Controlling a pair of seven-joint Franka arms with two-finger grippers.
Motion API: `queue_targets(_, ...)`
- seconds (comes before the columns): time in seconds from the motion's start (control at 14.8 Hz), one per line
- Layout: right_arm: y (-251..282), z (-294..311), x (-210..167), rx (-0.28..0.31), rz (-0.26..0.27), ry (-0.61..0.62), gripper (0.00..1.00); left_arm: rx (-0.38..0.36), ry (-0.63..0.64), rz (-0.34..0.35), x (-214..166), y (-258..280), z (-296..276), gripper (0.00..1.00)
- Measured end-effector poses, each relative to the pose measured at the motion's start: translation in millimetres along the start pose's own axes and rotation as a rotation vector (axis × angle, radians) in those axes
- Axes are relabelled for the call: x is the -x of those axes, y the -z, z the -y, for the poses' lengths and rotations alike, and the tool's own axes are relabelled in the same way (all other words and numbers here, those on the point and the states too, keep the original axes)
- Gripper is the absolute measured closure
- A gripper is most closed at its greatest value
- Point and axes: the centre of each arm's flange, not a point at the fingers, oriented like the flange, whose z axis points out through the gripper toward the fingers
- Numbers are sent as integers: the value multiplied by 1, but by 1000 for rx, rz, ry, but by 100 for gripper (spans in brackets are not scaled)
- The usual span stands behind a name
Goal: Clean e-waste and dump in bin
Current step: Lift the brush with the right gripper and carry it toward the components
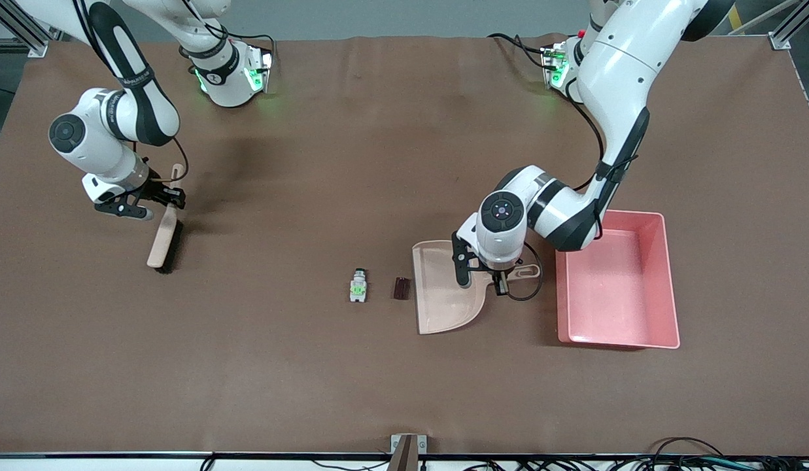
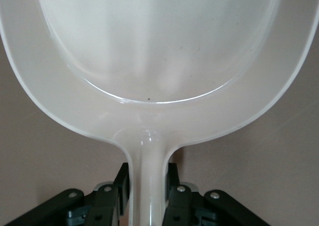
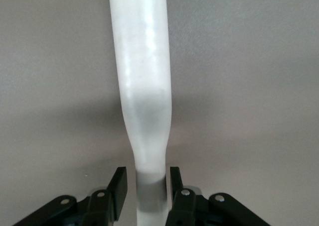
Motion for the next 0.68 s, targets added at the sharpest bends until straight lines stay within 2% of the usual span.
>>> queue_targets(0.14,0,0,0,0,3,1,59,-5,-17,6,-1,1,0,67)
queue_targets(0.34,0,0,1,0,5,1,73,3,-39,23,-6,2,-5,67)
queue_targets(0.68,0,0,1,0,5,1,74,17,-68,44,-12,4,-11,67)
